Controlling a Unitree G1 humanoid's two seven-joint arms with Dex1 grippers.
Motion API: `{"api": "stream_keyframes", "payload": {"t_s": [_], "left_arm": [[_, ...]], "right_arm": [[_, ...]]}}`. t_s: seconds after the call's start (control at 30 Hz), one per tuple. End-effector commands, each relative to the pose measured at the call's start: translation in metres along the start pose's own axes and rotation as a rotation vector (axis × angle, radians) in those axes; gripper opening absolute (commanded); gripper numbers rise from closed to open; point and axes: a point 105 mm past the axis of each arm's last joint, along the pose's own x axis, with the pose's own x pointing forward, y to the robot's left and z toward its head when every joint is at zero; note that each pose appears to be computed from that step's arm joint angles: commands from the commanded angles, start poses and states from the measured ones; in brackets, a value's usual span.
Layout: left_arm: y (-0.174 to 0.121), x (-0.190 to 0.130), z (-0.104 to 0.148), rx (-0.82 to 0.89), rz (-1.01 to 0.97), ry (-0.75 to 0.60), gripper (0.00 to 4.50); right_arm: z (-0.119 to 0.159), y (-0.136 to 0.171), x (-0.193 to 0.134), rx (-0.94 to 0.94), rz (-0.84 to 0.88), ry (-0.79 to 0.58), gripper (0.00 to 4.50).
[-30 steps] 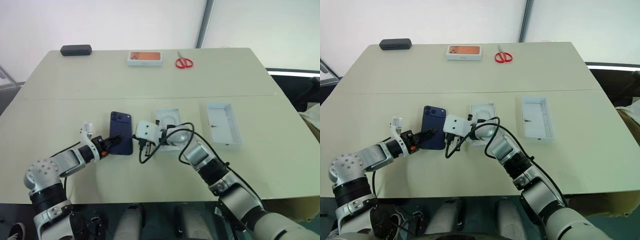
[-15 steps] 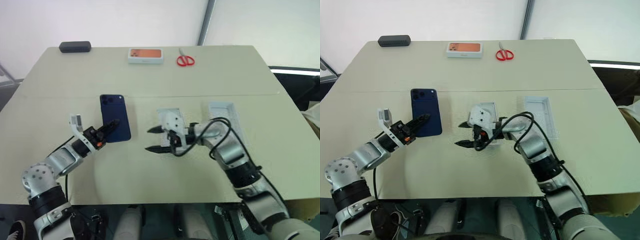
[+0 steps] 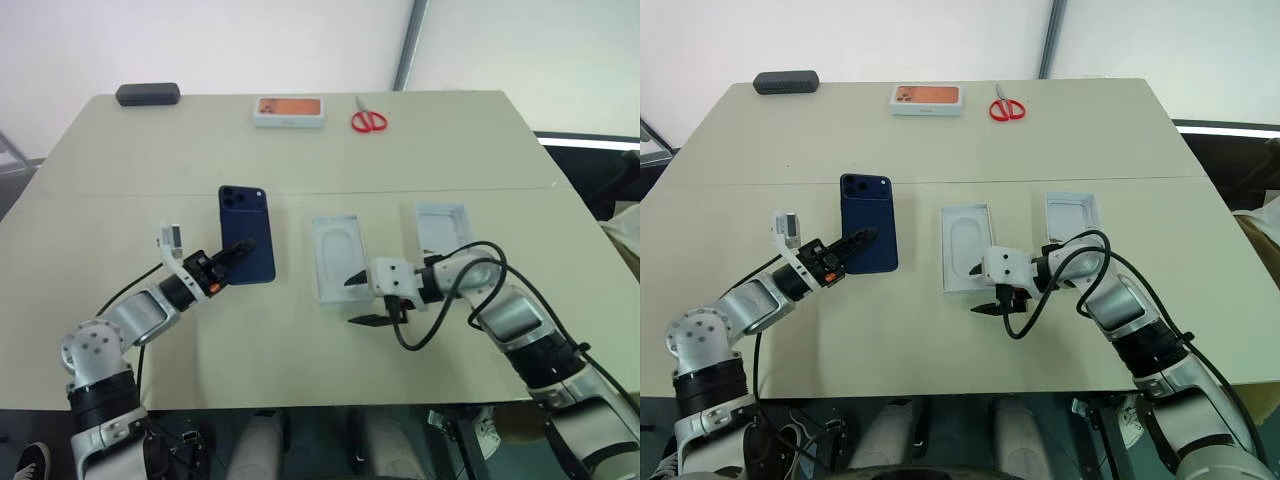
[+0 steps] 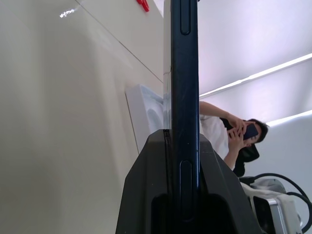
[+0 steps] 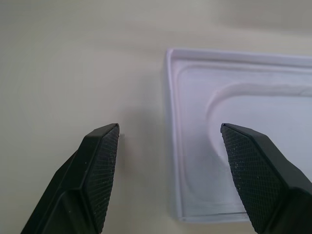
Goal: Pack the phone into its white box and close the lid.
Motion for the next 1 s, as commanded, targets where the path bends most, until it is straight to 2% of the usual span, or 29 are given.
{"api": "stream_keyframes", "payload": {"t_s": [0.03,0.17,1.0], "left_arm": [[-0.015,0.003,0.001,0.033,-0.065,-0.006,0.0],[-0.016,0.006,-0.003,0.026,-0.069,-0.003,0.0],[-0.014,0.007,-0.005,0.03,-0.038,-0.007,0.0]], "right_arm": [[0.001,-0.003,0.001,-0.023,-0.017,0.003,3.47],[-0.001,-0.005,0.002,-0.016,-0.03,0.007,1.67],[-0.003,0.0,0.025,-0.012,-0.007,0.021,1.67]]}}
